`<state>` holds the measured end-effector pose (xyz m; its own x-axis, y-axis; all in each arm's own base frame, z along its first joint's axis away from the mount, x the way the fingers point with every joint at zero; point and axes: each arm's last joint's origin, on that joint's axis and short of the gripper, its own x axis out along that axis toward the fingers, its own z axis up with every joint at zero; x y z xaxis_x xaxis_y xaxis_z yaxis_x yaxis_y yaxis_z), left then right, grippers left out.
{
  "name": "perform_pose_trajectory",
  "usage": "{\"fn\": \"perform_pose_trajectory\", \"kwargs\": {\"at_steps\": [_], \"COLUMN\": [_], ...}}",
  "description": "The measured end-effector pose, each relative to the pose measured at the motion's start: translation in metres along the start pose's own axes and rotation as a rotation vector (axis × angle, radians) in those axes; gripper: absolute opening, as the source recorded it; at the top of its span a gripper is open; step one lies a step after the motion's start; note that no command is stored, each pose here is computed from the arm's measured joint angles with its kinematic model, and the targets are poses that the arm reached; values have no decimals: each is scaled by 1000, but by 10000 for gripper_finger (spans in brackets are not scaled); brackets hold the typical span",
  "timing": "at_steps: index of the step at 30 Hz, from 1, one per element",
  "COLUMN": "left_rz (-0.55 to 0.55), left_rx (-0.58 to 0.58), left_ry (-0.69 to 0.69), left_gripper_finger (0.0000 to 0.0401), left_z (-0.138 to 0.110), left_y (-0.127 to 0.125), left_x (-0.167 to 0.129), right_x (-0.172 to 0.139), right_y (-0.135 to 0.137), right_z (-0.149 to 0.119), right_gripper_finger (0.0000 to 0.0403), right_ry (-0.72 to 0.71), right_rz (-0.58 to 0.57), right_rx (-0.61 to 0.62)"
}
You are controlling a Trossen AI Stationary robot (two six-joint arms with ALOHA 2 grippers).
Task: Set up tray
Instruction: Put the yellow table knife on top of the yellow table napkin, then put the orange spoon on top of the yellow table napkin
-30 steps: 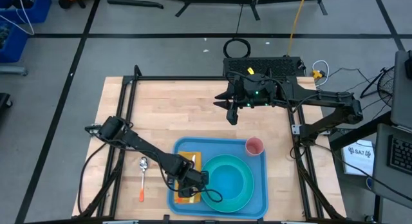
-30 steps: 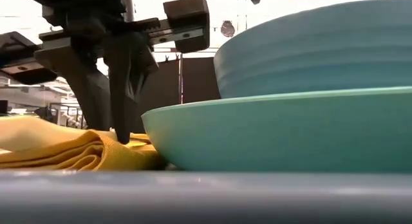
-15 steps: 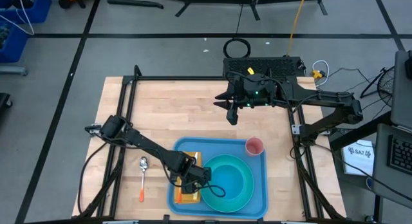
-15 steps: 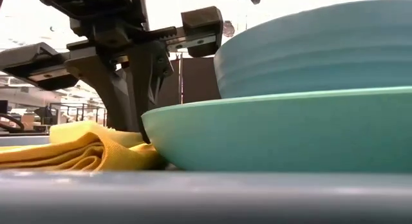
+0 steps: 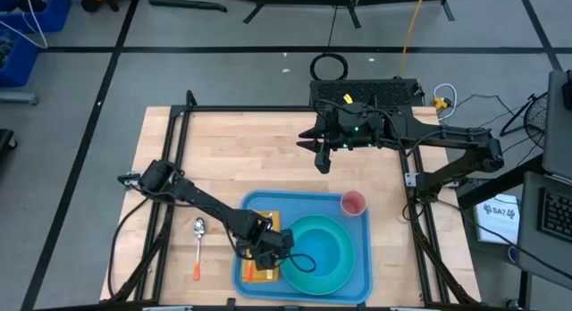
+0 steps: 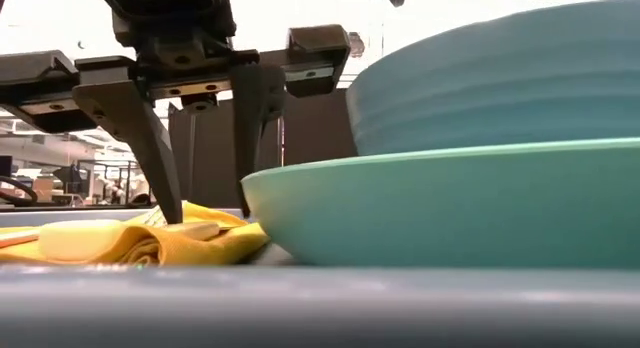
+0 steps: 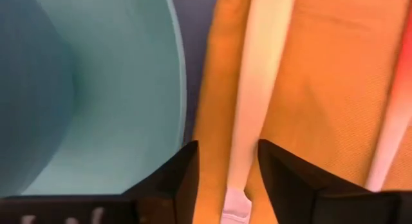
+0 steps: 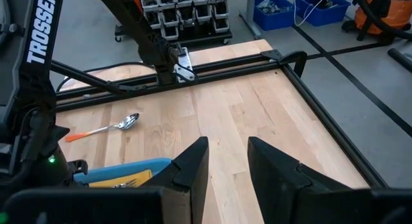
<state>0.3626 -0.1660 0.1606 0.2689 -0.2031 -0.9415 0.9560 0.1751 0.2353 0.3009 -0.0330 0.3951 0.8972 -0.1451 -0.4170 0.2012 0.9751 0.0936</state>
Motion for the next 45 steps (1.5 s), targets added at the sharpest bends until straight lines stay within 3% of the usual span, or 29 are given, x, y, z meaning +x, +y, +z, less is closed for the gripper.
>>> {"fn": "perform_pose_trajectory", "kwargs": {"at_steps": [6,16,22,31,34,37,42,45], "left_rz": [61,82,86,290,266,198,58,49], "left_rx": [-131,-518,-1058,-1802,-2158,-2447,-2647,-2688], "left_ry": [154,213,201,-39,-109,-60,183,194], "left_gripper_finger": [186,176,162,152,152,152,152,152], "left_z": [-5,0,-4,-3,-7,-13,-19,-16], "left_y": [-3,-23,-47,-120,-139,-151,-169,-172], "left_x": [-8,-58,-72,-95,-98,-91,-75,-75], "right_x": [0,0,0,4,1,-6,-25,-32], "right_y": [0,0,-1,-4,-5,-6,-8,-9], "right_z": [0,-1,-1,-18,-26,-33,-37,-45], "right_gripper_finger": [100,100,100,100,100,100,100,100], "right_ry": [1,11,13,30,9,-14,-120,-165], "right_rz": [0,-1,-3,-1,-2,-4,-10,-12], "right_rx": [-9,-62,-146,-264,-283,-298,-300,-310]}}
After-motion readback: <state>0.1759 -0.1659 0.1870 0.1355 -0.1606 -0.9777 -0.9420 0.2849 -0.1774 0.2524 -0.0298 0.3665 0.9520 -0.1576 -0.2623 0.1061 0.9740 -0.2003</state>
